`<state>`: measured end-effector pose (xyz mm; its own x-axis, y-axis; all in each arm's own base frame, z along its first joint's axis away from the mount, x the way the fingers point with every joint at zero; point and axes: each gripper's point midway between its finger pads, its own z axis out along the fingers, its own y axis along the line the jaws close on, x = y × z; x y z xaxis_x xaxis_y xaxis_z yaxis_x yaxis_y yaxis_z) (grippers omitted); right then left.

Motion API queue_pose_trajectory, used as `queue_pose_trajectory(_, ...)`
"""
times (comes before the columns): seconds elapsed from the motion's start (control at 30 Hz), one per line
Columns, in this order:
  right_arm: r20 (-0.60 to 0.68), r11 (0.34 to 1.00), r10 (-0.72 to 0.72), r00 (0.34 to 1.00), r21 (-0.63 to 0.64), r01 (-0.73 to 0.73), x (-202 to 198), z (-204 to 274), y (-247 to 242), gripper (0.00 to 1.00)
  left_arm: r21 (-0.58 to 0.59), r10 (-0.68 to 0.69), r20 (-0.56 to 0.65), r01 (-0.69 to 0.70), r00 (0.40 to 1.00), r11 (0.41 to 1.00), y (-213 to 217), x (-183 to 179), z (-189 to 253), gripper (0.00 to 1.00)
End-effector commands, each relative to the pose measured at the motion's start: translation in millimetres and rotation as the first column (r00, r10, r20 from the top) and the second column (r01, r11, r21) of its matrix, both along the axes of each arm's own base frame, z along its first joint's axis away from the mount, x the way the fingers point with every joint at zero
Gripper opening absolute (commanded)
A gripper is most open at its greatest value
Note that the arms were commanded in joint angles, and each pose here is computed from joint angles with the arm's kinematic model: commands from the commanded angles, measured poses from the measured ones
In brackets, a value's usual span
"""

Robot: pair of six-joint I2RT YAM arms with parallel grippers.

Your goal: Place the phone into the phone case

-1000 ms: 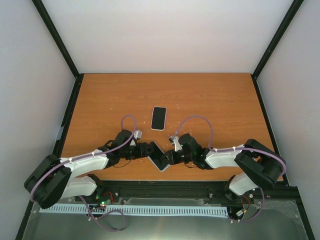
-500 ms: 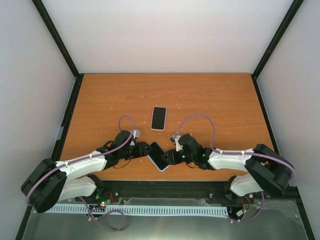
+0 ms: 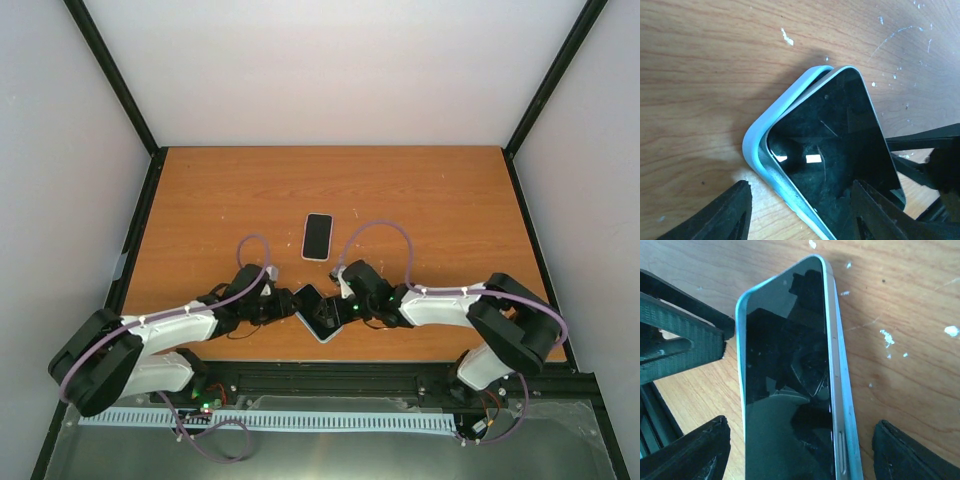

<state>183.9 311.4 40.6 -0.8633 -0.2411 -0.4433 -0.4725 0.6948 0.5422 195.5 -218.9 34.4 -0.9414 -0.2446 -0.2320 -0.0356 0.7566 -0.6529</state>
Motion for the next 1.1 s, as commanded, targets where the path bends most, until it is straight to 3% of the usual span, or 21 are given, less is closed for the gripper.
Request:
queue_pose_trajectory(0.0,-0.056,0.999,0.020,0.998,0.040,-0.018,-5.2,-4.4,12.1,0.76,-0.062,-0.012,0.009,0.012,1.000,0.998,-10.5,0.2,6.3,0.53)
queue_pose_trajectory(0.23,-0.150,0.971,-0.001,0.989,0.238,0.037,-13.1,11.4,28.7,0.74,-0.154,-0.037,-0.018,0.034,0.999,0.988,-20.0,-8.7,6.8,0.41)
queue_pose_trajectory(0.47,-0.181,0.914,-0.028,0.983,0.394,0.098,-6.5,39.8,42.5,0.74,-0.232,-0.066,-0.038,0.055,0.997,0.971,-27.7,-17.0,11.0,0.39)
queue_pose_trajectory(0.87,-0.278,0.811,0.012,0.961,0.565,0.153,-13.1,57.3,50.4,0.72,-0.278,-0.119,0.008,0.117,0.993,0.953,-28.5,-27.8,22.2,0.61)
queue_pose_trajectory(1.07,-0.258,0.774,0.007,0.966,0.613,0.158,-9.9,70.6,50.5,0.70,-0.283,-0.129,0.019,0.129,0.991,0.950,-25.1,-33.5,22.1,0.64)
